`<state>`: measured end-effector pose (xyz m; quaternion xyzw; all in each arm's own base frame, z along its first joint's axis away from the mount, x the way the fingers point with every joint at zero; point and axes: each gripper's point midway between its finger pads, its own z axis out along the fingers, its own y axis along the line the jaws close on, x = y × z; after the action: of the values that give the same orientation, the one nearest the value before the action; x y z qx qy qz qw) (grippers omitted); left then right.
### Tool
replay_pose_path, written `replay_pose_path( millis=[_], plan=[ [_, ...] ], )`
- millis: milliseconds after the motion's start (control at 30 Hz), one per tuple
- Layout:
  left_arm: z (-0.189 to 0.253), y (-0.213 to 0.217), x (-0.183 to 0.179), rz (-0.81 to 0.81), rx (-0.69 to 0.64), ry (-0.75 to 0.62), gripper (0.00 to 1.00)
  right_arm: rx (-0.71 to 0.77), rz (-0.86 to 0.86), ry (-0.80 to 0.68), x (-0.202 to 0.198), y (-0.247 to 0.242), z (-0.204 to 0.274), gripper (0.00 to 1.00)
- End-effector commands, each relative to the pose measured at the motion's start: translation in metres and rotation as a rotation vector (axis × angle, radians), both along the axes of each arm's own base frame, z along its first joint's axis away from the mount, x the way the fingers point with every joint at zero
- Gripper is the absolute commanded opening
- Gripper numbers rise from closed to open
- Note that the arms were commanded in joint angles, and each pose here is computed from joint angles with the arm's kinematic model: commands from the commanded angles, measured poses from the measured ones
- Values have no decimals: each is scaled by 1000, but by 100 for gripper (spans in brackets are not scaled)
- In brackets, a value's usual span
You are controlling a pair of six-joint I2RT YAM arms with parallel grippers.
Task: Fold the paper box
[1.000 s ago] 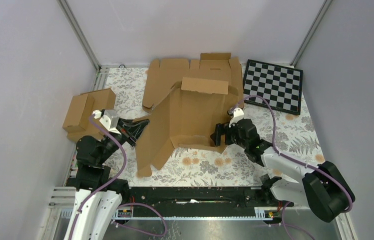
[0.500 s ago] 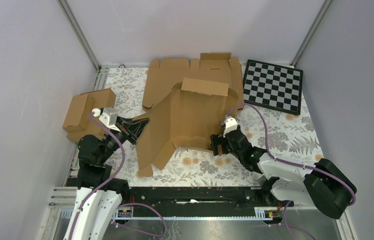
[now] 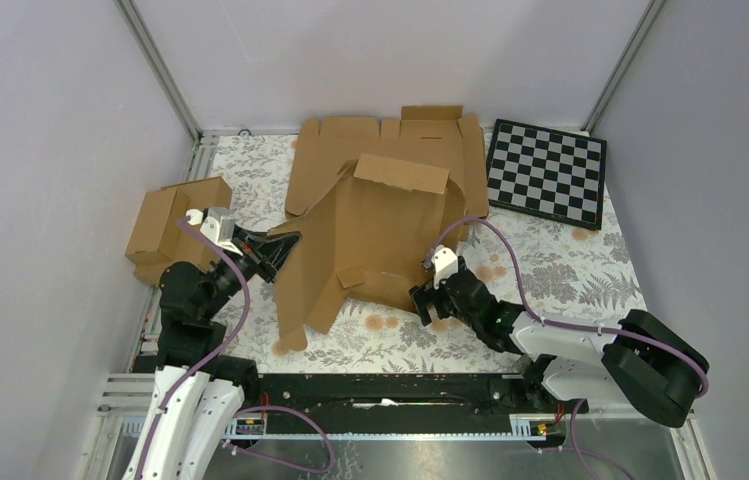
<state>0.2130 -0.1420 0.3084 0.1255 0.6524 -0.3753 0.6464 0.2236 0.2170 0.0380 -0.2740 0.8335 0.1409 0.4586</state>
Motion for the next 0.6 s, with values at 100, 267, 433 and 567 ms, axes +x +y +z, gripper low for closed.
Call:
replay_pose_path(
  millis=[100, 267, 433, 567],
  plan=[
    [15, -10, -13, -82, -25, -28, 0, 205, -31, -22, 5, 25, 39, 100],
    [13, -13, -20, -112, -50, -10, 0, 268, -87, 32, 12, 37, 46, 99],
    [10, -15, -26, -131, -75, 3, 0, 284, -108, 90, 13, 46, 47, 99],
    [7, -17, -31, -150, -90, 8, 0, 372, -184, 128, 14, 47, 56, 98]
  ],
)
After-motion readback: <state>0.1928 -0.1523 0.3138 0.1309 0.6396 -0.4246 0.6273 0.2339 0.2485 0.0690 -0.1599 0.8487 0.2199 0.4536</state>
